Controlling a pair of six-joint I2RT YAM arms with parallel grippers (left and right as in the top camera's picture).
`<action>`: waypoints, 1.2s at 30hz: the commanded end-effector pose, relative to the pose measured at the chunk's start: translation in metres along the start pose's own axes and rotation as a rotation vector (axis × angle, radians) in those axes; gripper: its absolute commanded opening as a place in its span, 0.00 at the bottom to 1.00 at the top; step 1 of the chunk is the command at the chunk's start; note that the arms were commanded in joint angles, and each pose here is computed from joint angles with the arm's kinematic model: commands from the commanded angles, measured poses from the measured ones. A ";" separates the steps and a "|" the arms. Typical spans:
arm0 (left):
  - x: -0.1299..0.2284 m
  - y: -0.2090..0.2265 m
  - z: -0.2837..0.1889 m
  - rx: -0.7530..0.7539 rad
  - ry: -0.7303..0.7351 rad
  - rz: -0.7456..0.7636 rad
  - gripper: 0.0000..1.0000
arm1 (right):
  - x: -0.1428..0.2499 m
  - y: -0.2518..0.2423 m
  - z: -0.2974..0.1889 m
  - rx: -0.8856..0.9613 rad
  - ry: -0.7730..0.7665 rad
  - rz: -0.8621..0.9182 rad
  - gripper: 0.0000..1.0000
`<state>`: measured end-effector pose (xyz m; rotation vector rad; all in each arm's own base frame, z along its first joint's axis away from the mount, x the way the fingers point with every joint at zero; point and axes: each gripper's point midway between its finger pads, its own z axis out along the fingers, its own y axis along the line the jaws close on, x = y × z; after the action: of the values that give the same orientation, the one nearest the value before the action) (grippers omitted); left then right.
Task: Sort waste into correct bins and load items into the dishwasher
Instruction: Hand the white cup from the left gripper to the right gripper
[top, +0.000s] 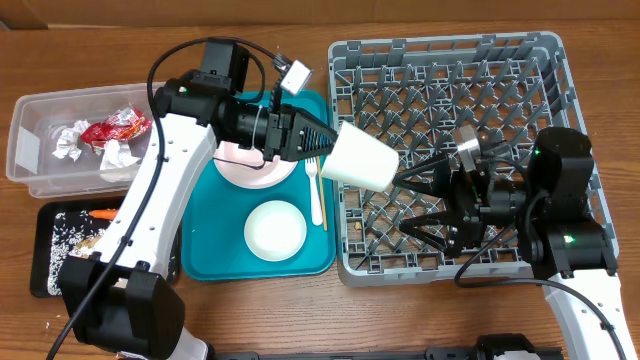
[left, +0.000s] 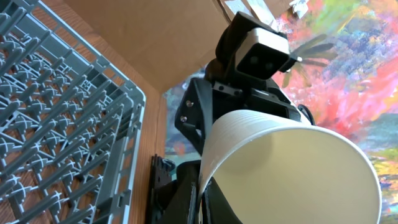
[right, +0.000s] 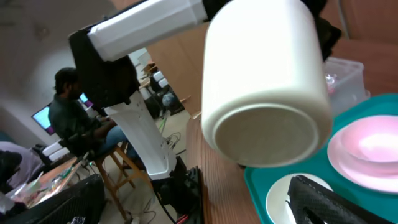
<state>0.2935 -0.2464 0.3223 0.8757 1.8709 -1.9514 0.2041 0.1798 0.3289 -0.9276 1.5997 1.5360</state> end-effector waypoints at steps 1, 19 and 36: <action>0.002 -0.005 0.008 0.041 0.009 0.028 0.04 | -0.007 0.010 0.000 -0.042 -0.001 -0.055 0.96; 0.015 -0.007 0.039 0.050 0.094 0.070 0.04 | -0.009 0.009 0.000 -0.034 -0.003 -0.081 0.90; 0.019 -0.003 0.043 0.023 0.114 0.072 0.04 | -0.014 -0.007 0.000 0.038 -0.010 -0.114 0.82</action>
<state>0.2686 -0.2799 0.3198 1.0371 1.8385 -1.9619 0.2140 0.1796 0.3321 -0.9600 1.5538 1.4485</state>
